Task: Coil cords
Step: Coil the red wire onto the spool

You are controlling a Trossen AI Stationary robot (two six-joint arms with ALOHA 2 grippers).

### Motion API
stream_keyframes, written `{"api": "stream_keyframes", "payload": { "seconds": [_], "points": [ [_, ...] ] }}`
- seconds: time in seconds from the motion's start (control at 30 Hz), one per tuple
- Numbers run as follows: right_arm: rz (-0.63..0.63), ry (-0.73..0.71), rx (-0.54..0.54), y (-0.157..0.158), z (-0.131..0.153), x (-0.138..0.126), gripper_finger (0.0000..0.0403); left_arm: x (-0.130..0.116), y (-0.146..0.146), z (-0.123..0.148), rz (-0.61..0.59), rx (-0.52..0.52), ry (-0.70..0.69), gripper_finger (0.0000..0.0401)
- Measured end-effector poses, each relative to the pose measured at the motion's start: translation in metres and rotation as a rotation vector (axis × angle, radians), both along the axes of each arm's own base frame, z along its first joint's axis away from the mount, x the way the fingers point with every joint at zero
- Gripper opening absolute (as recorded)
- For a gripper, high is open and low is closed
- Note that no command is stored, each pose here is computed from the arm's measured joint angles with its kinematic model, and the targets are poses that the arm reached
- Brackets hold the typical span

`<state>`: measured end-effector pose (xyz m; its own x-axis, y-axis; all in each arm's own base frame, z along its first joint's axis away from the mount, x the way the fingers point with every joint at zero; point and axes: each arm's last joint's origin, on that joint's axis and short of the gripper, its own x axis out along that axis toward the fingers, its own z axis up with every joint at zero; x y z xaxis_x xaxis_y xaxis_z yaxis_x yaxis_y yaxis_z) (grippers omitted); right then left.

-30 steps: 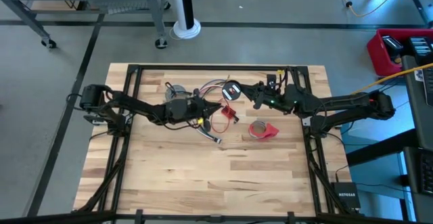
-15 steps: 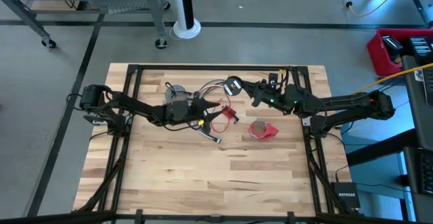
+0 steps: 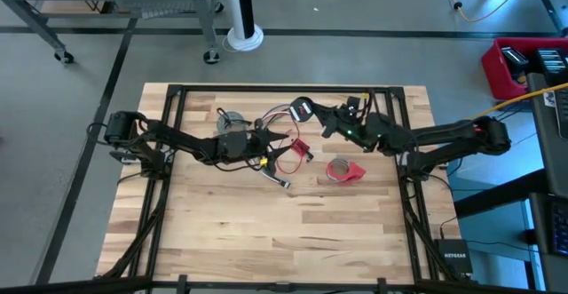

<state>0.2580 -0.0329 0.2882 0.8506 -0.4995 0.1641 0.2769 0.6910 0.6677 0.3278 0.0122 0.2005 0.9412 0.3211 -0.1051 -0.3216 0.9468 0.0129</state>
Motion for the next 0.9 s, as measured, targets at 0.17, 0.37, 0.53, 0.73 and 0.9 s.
{"api": "stream_keyframes", "payload": {
  "seconds": [0.17,0.37,0.53,0.73,0.9],
  "points": [
    [0.009,-0.050,-0.006,0.000,-0.002,0.006,0.0001,0.000,0.000,0.000,-0.001,0.000,0.000,0.0166],
    [0.010,-0.097,-0.010,-0.001,-0.005,0.013,0.0001,0.000,0.000,0.000,-0.001,0.003,0.001,0.0166],
    [0.008,-0.113,-0.020,-0.001,0.000,0.014,0.0001,0.000,0.000,0.000,-0.001,0.003,0.001,0.0146],
    [0.003,-0.121,-0.052,-0.001,0.008,0.016,0.0001,0.000,0.000,0.000,-0.001,-0.002,-0.001,0.0100],
    [0.003,-0.117,-0.063,-0.001,0.010,0.017,0.0001,0.000,0.000,0.000,0.000,-0.004,-0.001,0.0049]
  ]
}}
